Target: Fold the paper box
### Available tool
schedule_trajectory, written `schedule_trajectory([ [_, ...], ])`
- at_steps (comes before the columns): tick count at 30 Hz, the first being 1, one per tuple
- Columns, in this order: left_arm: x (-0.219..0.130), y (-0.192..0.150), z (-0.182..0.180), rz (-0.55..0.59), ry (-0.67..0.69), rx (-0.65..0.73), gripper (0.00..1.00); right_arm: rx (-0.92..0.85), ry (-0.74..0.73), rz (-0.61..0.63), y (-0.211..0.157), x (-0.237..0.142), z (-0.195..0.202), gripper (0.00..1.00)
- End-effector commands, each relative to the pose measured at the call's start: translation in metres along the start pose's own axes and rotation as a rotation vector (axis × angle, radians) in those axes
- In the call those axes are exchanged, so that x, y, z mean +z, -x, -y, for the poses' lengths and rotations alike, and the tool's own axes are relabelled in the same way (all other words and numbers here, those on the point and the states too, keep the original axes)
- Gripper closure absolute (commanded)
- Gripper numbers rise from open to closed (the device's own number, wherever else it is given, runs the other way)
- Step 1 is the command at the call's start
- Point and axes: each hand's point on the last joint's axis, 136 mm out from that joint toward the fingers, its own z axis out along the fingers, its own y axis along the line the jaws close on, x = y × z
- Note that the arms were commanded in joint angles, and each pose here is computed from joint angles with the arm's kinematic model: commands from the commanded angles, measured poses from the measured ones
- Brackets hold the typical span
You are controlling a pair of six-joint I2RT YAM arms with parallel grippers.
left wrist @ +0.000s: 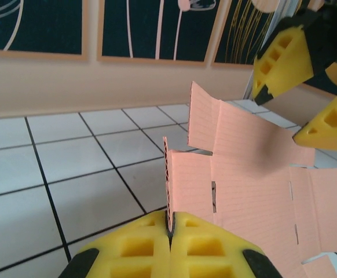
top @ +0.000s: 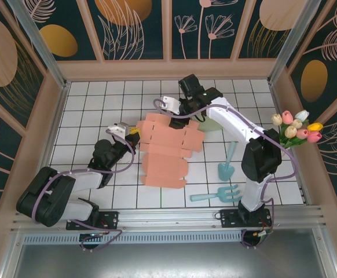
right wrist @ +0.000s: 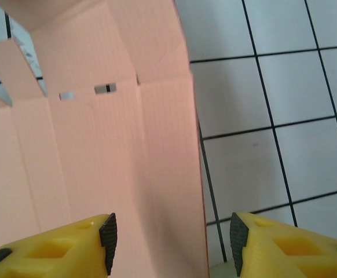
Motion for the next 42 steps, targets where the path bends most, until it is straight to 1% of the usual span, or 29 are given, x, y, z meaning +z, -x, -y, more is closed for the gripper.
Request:
schedule_trajectory([
  [1,-0.004,0.021,0.011,0.089,-0.048,0.043,1.00,-0.015,0.060,-0.101,-0.019,-0.007,-0.008,0.44],
  [3,-0.005,0.021,0.010,0.094,-0.046,0.046,1.00,0.006,0.110,-0.104,-0.024,-0.010,-0.012,0.44],
  [8,-0.007,0.023,0.012,0.103,-0.054,0.052,1.00,0.030,0.163,-0.178,-0.038,-0.006,-0.016,0.48],
  [10,-0.007,0.022,0.013,0.099,-0.059,0.053,1.00,0.049,0.164,-0.175,-0.044,-0.008,-0.009,0.50],
  [14,-0.006,0.021,0.013,0.097,-0.061,0.052,1.00,0.053,0.161,-0.178,-0.047,-0.009,-0.005,0.51],
  [17,-0.006,0.021,0.012,0.097,-0.057,0.052,1.00,0.059,0.167,-0.192,-0.052,-0.009,-0.004,0.60],
  [23,-0.004,0.020,0.010,0.091,-0.044,0.051,1.00,0.066,0.169,-0.180,-0.053,-0.015,-0.003,0.75],
  [26,-0.004,0.021,0.008,0.092,-0.035,0.049,1.00,0.060,0.181,-0.172,-0.051,-0.015,-0.007,0.86],
  [29,-0.004,0.023,0.005,0.098,-0.016,0.043,1.00,0.045,0.181,-0.177,-0.050,-0.012,-0.009,0.98],
  [30,-0.004,0.024,0.003,0.099,-0.002,0.036,1.00,0.039,0.177,-0.177,-0.049,-0.012,-0.009,1.00],
  [32,-0.002,0.024,-0.005,0.096,0.041,0.016,1.00,0.025,0.161,-0.176,-0.048,-0.010,-0.007,1.00],
  [33,-0.001,0.024,-0.014,0.092,0.093,-0.008,0.94,0.021,0.148,-0.175,-0.047,-0.009,-0.005,1.00],
  [34,0.000,0.023,-0.027,0.088,0.166,-0.040,0.89,0.016,0.133,-0.173,-0.047,-0.010,-0.004,1.00],
  [37,-0.011,0.022,-0.069,0.107,0.413,-0.150,0.84,0.011,0.079,-0.177,-0.047,-0.009,0.003,1.00],
  [39,-0.022,0.020,-0.086,0.122,0.526,-0.228,0.81,0.015,0.061,-0.181,-0.047,-0.006,0.005,1.00],
  [40,-0.023,0.020,-0.086,0.120,0.531,-0.253,0.80,0.014,0.051,-0.177,-0.045,-0.004,0.006,1.00],
  [42,-0.018,0.025,-0.072,0.100,0.454,-0.286,0.79,0.002,0.034,-0.171,-0.046,0.001,0.006,1.00],
])
